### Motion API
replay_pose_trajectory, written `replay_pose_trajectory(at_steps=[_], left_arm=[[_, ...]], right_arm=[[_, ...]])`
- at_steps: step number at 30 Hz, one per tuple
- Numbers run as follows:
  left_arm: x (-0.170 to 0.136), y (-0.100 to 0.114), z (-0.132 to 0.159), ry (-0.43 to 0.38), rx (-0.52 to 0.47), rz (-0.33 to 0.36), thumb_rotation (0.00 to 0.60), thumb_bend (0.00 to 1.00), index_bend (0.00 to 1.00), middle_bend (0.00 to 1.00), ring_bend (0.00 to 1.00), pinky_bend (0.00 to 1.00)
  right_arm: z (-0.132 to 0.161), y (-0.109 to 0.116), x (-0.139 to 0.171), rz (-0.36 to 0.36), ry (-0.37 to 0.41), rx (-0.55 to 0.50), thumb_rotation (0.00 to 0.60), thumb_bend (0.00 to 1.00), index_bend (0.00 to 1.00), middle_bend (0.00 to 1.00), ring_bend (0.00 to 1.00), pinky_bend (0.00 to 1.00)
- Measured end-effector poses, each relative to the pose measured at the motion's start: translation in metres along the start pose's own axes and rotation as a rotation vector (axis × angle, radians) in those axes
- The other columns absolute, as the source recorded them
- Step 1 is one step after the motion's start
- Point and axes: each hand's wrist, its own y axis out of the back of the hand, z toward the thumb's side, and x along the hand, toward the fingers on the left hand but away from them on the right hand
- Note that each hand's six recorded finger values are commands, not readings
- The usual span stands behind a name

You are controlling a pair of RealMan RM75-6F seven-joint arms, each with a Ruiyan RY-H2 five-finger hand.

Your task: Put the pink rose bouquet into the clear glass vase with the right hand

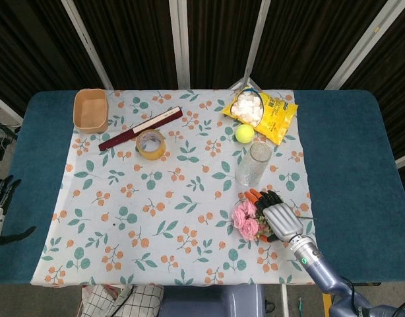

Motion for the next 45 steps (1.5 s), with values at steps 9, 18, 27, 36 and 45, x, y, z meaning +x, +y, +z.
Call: replay_pose_trajectory(at_steps=[9, 18, 27, 36, 45], left_arm=[[0.000, -0.001, 0.000, 0.000, -0.007, -0.013, 0.600, 0.00, 0.00, 0.00, 0.00, 0.00], [0.000, -0.001, 0.000, 0.001, -0.010, -0.015, 0.600, 0.00, 0.00, 0.00, 0.00, 0.00], [0.000, -0.001, 0.000, 0.002, -0.013, -0.017, 0.600, 0.00, 0.00, 0.00, 0.00, 0.00], [-0.001, -0.002, 0.002, 0.000, -0.003, -0.013, 0.600, 0.00, 0.00, 0.00, 0.00, 0.00], [0.001, -0.004, 0.004, 0.001, 0.003, -0.023, 0.600, 0.00, 0.00, 0.00, 0.00, 0.00]], right_arm=[[-0.002, -0.013, -0.015, 0.006, -0.027, 0.007, 0.600, 0.36, 0.47, 0.50, 0.49, 0.44], [0.005, 0.003, -0.008, -0.053, 0.002, -0.060, 0.600, 0.36, 0.49, 0.52, 0.51, 0.44], [0.016, 0.085, 0.022, -0.237, 0.058, -0.269, 0.600, 0.36, 0.49, 0.52, 0.51, 0.44], [-0.014, 0.192, 0.049, -0.524, 0.045, -0.585, 0.600, 0.36, 0.49, 0.52, 0.51, 0.44], [-0.056, 0.285, 0.071, -0.866, 0.080, -1.088, 0.600, 0.36, 0.49, 0.52, 0.51, 0.44]])
